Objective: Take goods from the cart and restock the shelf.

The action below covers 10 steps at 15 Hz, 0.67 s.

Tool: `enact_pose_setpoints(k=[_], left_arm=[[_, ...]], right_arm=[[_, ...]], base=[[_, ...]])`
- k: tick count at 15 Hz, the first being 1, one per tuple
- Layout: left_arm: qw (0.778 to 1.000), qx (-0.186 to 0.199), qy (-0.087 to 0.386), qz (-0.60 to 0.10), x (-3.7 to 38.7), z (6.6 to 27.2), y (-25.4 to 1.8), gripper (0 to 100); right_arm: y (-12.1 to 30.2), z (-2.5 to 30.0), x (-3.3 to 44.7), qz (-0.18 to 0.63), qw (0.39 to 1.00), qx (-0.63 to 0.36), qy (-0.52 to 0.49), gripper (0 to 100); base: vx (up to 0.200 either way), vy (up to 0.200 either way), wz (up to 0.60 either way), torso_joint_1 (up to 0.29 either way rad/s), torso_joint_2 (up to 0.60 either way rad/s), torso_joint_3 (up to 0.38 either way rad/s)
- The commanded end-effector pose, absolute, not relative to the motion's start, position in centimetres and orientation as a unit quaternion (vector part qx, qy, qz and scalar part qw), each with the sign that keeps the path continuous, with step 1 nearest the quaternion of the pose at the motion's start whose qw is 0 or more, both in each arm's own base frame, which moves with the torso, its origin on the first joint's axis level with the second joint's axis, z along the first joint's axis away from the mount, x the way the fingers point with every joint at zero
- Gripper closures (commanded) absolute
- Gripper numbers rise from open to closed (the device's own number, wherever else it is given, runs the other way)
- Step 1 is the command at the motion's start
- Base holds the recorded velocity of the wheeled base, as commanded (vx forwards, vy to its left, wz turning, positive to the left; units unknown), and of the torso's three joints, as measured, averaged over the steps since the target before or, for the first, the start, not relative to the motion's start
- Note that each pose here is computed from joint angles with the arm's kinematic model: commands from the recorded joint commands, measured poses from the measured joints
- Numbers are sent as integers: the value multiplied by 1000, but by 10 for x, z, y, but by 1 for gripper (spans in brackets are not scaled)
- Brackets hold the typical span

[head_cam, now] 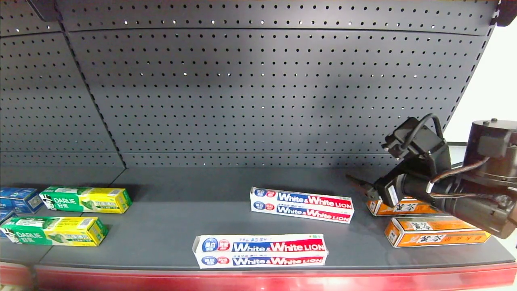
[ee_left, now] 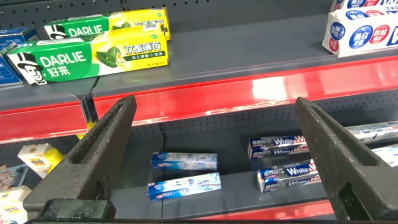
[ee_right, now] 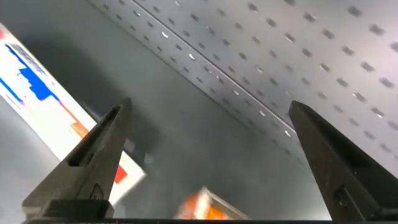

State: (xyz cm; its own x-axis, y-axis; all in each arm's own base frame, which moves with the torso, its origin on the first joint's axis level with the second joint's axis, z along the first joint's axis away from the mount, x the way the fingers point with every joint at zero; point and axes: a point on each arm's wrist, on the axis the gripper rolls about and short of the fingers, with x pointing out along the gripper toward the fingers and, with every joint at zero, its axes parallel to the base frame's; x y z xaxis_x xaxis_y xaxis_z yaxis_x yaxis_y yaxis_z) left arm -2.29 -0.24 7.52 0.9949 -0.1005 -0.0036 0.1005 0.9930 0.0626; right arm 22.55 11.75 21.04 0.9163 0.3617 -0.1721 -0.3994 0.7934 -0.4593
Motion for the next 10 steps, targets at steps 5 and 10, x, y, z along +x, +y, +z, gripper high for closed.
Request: enact_pose_setpoints(k=[5,10], left_arm=[[998,31,0,-50,-23,75,-2,0],[998,31,0,-50,-23,75,-2,0]], right_arm=[[98,226,189,208,940,-261,71,0],[98,211,189,219,924,-287,127,0]], base=[[0,0,0,0,0,0],[0,0,0,0,0,0]])
